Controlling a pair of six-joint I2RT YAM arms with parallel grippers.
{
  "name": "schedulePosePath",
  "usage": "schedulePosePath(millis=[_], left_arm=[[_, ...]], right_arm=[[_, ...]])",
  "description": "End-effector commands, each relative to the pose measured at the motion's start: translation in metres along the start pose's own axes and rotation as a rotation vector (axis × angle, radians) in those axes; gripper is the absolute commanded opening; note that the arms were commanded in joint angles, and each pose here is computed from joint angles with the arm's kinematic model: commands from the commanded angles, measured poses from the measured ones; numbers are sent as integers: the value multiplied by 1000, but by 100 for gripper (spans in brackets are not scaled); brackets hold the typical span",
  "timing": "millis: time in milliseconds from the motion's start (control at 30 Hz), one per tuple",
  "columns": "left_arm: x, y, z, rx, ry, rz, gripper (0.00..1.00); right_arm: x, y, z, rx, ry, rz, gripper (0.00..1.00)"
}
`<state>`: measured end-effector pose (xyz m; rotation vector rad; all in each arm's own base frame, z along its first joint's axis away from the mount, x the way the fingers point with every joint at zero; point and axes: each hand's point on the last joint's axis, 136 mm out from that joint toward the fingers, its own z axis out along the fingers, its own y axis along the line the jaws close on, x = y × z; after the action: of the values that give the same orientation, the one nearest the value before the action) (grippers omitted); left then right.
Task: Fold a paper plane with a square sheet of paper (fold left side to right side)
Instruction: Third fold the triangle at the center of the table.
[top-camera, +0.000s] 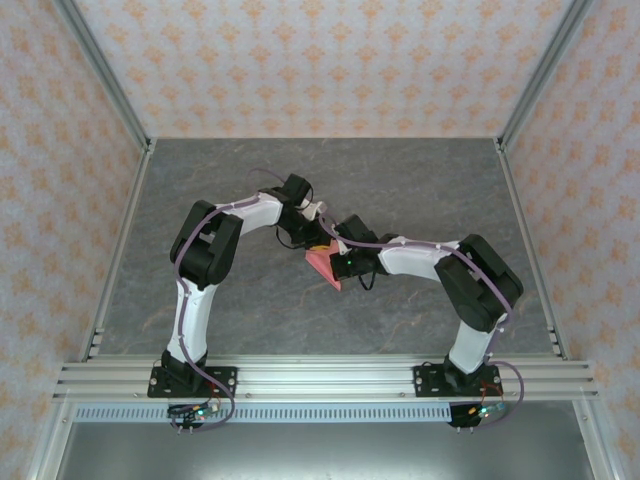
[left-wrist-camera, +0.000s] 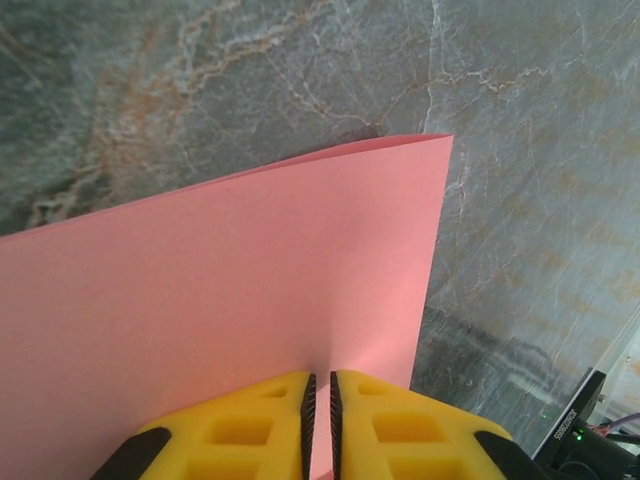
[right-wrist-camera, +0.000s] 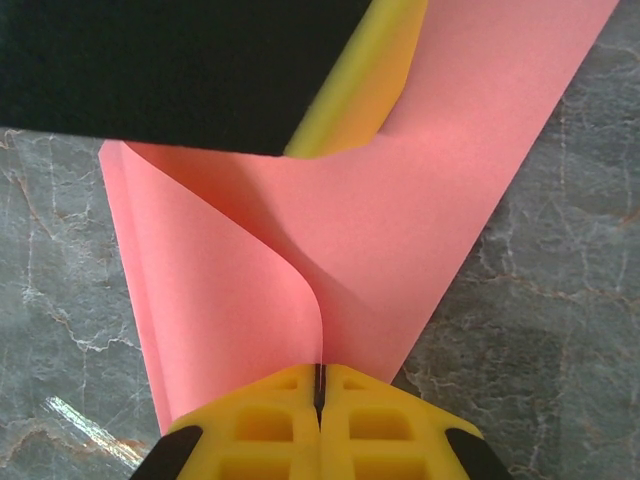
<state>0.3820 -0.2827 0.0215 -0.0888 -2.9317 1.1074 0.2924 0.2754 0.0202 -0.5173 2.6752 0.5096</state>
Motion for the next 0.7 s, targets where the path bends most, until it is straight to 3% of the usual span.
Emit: schedulePosePath(millis=[0, 300, 433, 667], left_arm=[[5, 0, -10, -34, 35, -12, 19], [-22, -3, -29, -34, 7, -7, 27], [-34, 6, -54, -66, -95, -25, 24], [2, -1, -79, 5, -142, -50, 14]], right_arm=[[39, -14, 17, 46, 139, -14, 0], [45, -13, 18, 57, 162, -36, 0], [45, -13, 18, 58, 165, -37, 0], [42, -11, 19, 50, 161, -38, 0]])
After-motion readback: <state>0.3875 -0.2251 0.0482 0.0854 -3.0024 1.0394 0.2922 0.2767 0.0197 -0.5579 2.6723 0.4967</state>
